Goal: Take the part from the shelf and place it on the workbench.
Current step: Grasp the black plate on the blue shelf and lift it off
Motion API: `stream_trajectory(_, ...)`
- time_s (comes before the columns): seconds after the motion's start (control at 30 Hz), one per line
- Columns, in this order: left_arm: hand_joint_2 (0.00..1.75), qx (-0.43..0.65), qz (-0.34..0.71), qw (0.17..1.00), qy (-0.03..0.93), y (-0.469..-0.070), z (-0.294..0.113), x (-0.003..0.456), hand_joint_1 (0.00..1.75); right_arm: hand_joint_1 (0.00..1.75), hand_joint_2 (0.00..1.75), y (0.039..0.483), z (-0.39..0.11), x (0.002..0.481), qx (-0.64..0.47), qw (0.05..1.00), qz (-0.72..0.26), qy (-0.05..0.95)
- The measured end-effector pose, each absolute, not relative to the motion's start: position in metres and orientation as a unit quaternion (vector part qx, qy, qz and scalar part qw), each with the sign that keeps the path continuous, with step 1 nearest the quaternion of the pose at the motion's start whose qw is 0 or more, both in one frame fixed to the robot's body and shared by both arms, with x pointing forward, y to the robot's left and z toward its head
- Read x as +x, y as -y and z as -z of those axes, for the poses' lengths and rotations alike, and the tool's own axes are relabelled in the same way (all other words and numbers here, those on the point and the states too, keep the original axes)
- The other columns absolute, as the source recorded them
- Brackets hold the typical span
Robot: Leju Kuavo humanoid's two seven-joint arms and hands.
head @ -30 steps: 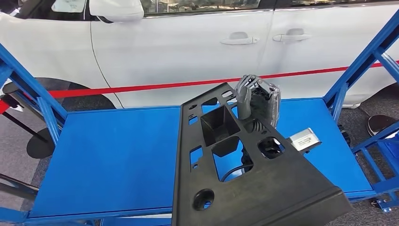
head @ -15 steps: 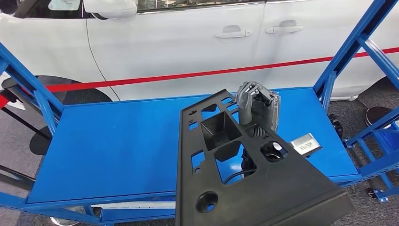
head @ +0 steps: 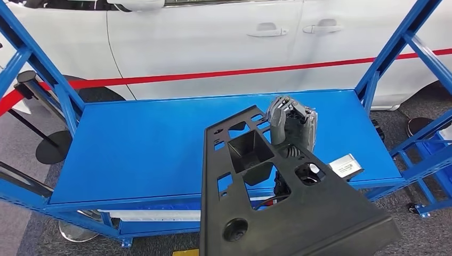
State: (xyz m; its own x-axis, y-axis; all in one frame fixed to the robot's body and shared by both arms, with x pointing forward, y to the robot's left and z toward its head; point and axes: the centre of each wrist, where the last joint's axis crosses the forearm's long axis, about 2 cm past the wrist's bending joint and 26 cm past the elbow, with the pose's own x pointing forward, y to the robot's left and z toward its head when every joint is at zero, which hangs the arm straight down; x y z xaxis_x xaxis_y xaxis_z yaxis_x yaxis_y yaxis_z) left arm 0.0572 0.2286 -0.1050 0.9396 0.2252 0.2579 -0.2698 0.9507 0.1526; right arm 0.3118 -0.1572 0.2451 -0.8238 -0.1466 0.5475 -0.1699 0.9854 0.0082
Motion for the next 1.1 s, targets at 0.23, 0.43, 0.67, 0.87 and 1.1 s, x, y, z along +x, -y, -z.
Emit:
stream_trajectory(0.23,1.75,0.089,-0.117,0.983,0.112,-0.230,0.105,0.056,0.00,1.64,1.75,0.158,-0.235,0.312,0.081,0.293,-0.020,0.952)
stream_trajectory(0.43,1.75,0.089,-0.104,0.985,0.108,-0.233,0.106,0.055,0.00,1.64,1.75,0.160,-0.224,0.310,0.073,0.312,-0.016,0.947)
stream_trajectory(0.67,1.75,0.090,-0.096,0.985,0.114,-0.235,0.106,0.056,0.00,1.64,1.75,0.165,-0.210,0.302,0.065,0.323,-0.010,0.944)
stream_trajectory(0.87,1.75,0.087,-0.095,0.985,0.118,-0.236,0.106,0.056,0.00,1.64,1.75,0.169,-0.205,0.300,0.060,0.329,-0.009,0.942)
stream_trajectory(1.1,1.75,0.086,-0.093,0.985,0.119,-0.237,0.106,0.056,0.00,1.64,1.75,0.171,-0.204,0.299,0.058,0.328,-0.009,0.943)
